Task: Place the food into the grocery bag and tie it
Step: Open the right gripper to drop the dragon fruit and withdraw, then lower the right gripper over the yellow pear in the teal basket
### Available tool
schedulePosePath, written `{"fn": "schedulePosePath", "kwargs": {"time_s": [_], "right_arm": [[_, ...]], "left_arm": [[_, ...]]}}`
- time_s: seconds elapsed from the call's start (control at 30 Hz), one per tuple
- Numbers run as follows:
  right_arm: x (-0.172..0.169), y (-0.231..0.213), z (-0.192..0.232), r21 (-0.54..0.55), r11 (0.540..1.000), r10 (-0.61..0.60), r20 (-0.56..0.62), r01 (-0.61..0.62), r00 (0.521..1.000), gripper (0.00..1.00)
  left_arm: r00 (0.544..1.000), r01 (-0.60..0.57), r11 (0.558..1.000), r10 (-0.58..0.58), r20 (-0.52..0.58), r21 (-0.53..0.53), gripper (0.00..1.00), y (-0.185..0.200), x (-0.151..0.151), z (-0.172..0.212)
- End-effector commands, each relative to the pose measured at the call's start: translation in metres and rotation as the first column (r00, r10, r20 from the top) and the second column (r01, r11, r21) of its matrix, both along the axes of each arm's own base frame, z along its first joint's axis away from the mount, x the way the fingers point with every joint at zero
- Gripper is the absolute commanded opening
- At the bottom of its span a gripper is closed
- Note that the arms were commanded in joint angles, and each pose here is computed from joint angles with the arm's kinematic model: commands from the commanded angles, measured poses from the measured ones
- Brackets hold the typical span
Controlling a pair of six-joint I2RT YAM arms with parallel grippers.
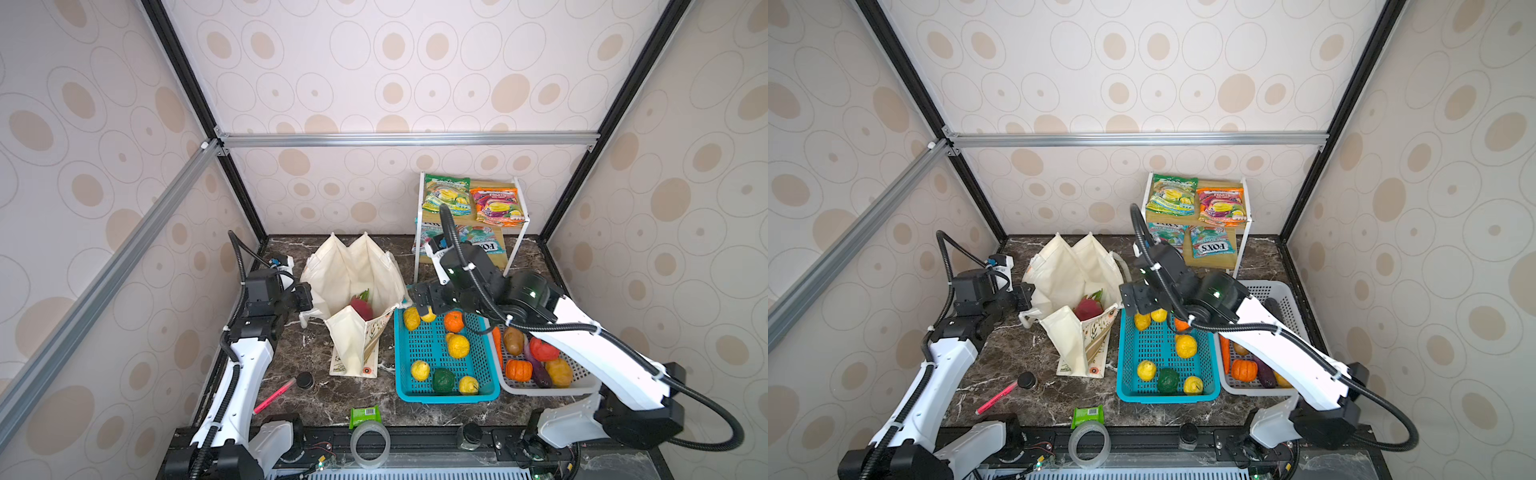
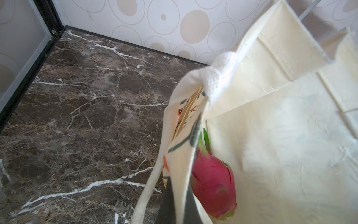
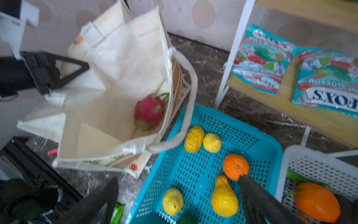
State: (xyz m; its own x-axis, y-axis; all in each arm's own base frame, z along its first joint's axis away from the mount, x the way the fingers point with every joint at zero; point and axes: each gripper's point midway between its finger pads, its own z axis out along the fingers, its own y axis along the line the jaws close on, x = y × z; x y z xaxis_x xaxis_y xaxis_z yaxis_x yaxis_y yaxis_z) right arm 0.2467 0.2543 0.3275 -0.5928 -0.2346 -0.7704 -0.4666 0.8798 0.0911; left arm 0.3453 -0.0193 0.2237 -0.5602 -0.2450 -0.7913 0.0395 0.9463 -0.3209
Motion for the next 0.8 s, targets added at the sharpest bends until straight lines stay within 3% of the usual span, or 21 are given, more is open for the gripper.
{"fn": "schedulePosePath", "kwargs": {"time_s": [0.0,0.13,0.33,0.77], "right_arm": [[-0.001,-0.021,-0.029,0.025,0.999,-0.041,0.005,0.041,0.999,1.0],[-0.006,-0.058,-0.08,0.017,0.986,-0.162,-0.054,0.164,0.985,1.0],[-0.014,-0.088,-0.139,-0.089,0.96,-0.272,-0.096,0.264,0.957,1.0],[0.011,-0.079,-0.177,-0.174,0.943,-0.312,-0.164,0.284,0.936,1.0]], "left_arm": [[0.999,0.012,1.0,-0.011,0.035,-0.017,0.0,-0.002,0.008,0.005],[0.997,0.0,1.0,0.0,0.071,0.002,0.0,0.002,0.018,0.016],[0.992,0.002,1.0,-0.003,0.125,0.002,0.0,0.001,0.012,0.019],[0.986,-0.003,0.999,-0.006,0.167,0.053,0.0,0.004,0.0,0.008]]}}
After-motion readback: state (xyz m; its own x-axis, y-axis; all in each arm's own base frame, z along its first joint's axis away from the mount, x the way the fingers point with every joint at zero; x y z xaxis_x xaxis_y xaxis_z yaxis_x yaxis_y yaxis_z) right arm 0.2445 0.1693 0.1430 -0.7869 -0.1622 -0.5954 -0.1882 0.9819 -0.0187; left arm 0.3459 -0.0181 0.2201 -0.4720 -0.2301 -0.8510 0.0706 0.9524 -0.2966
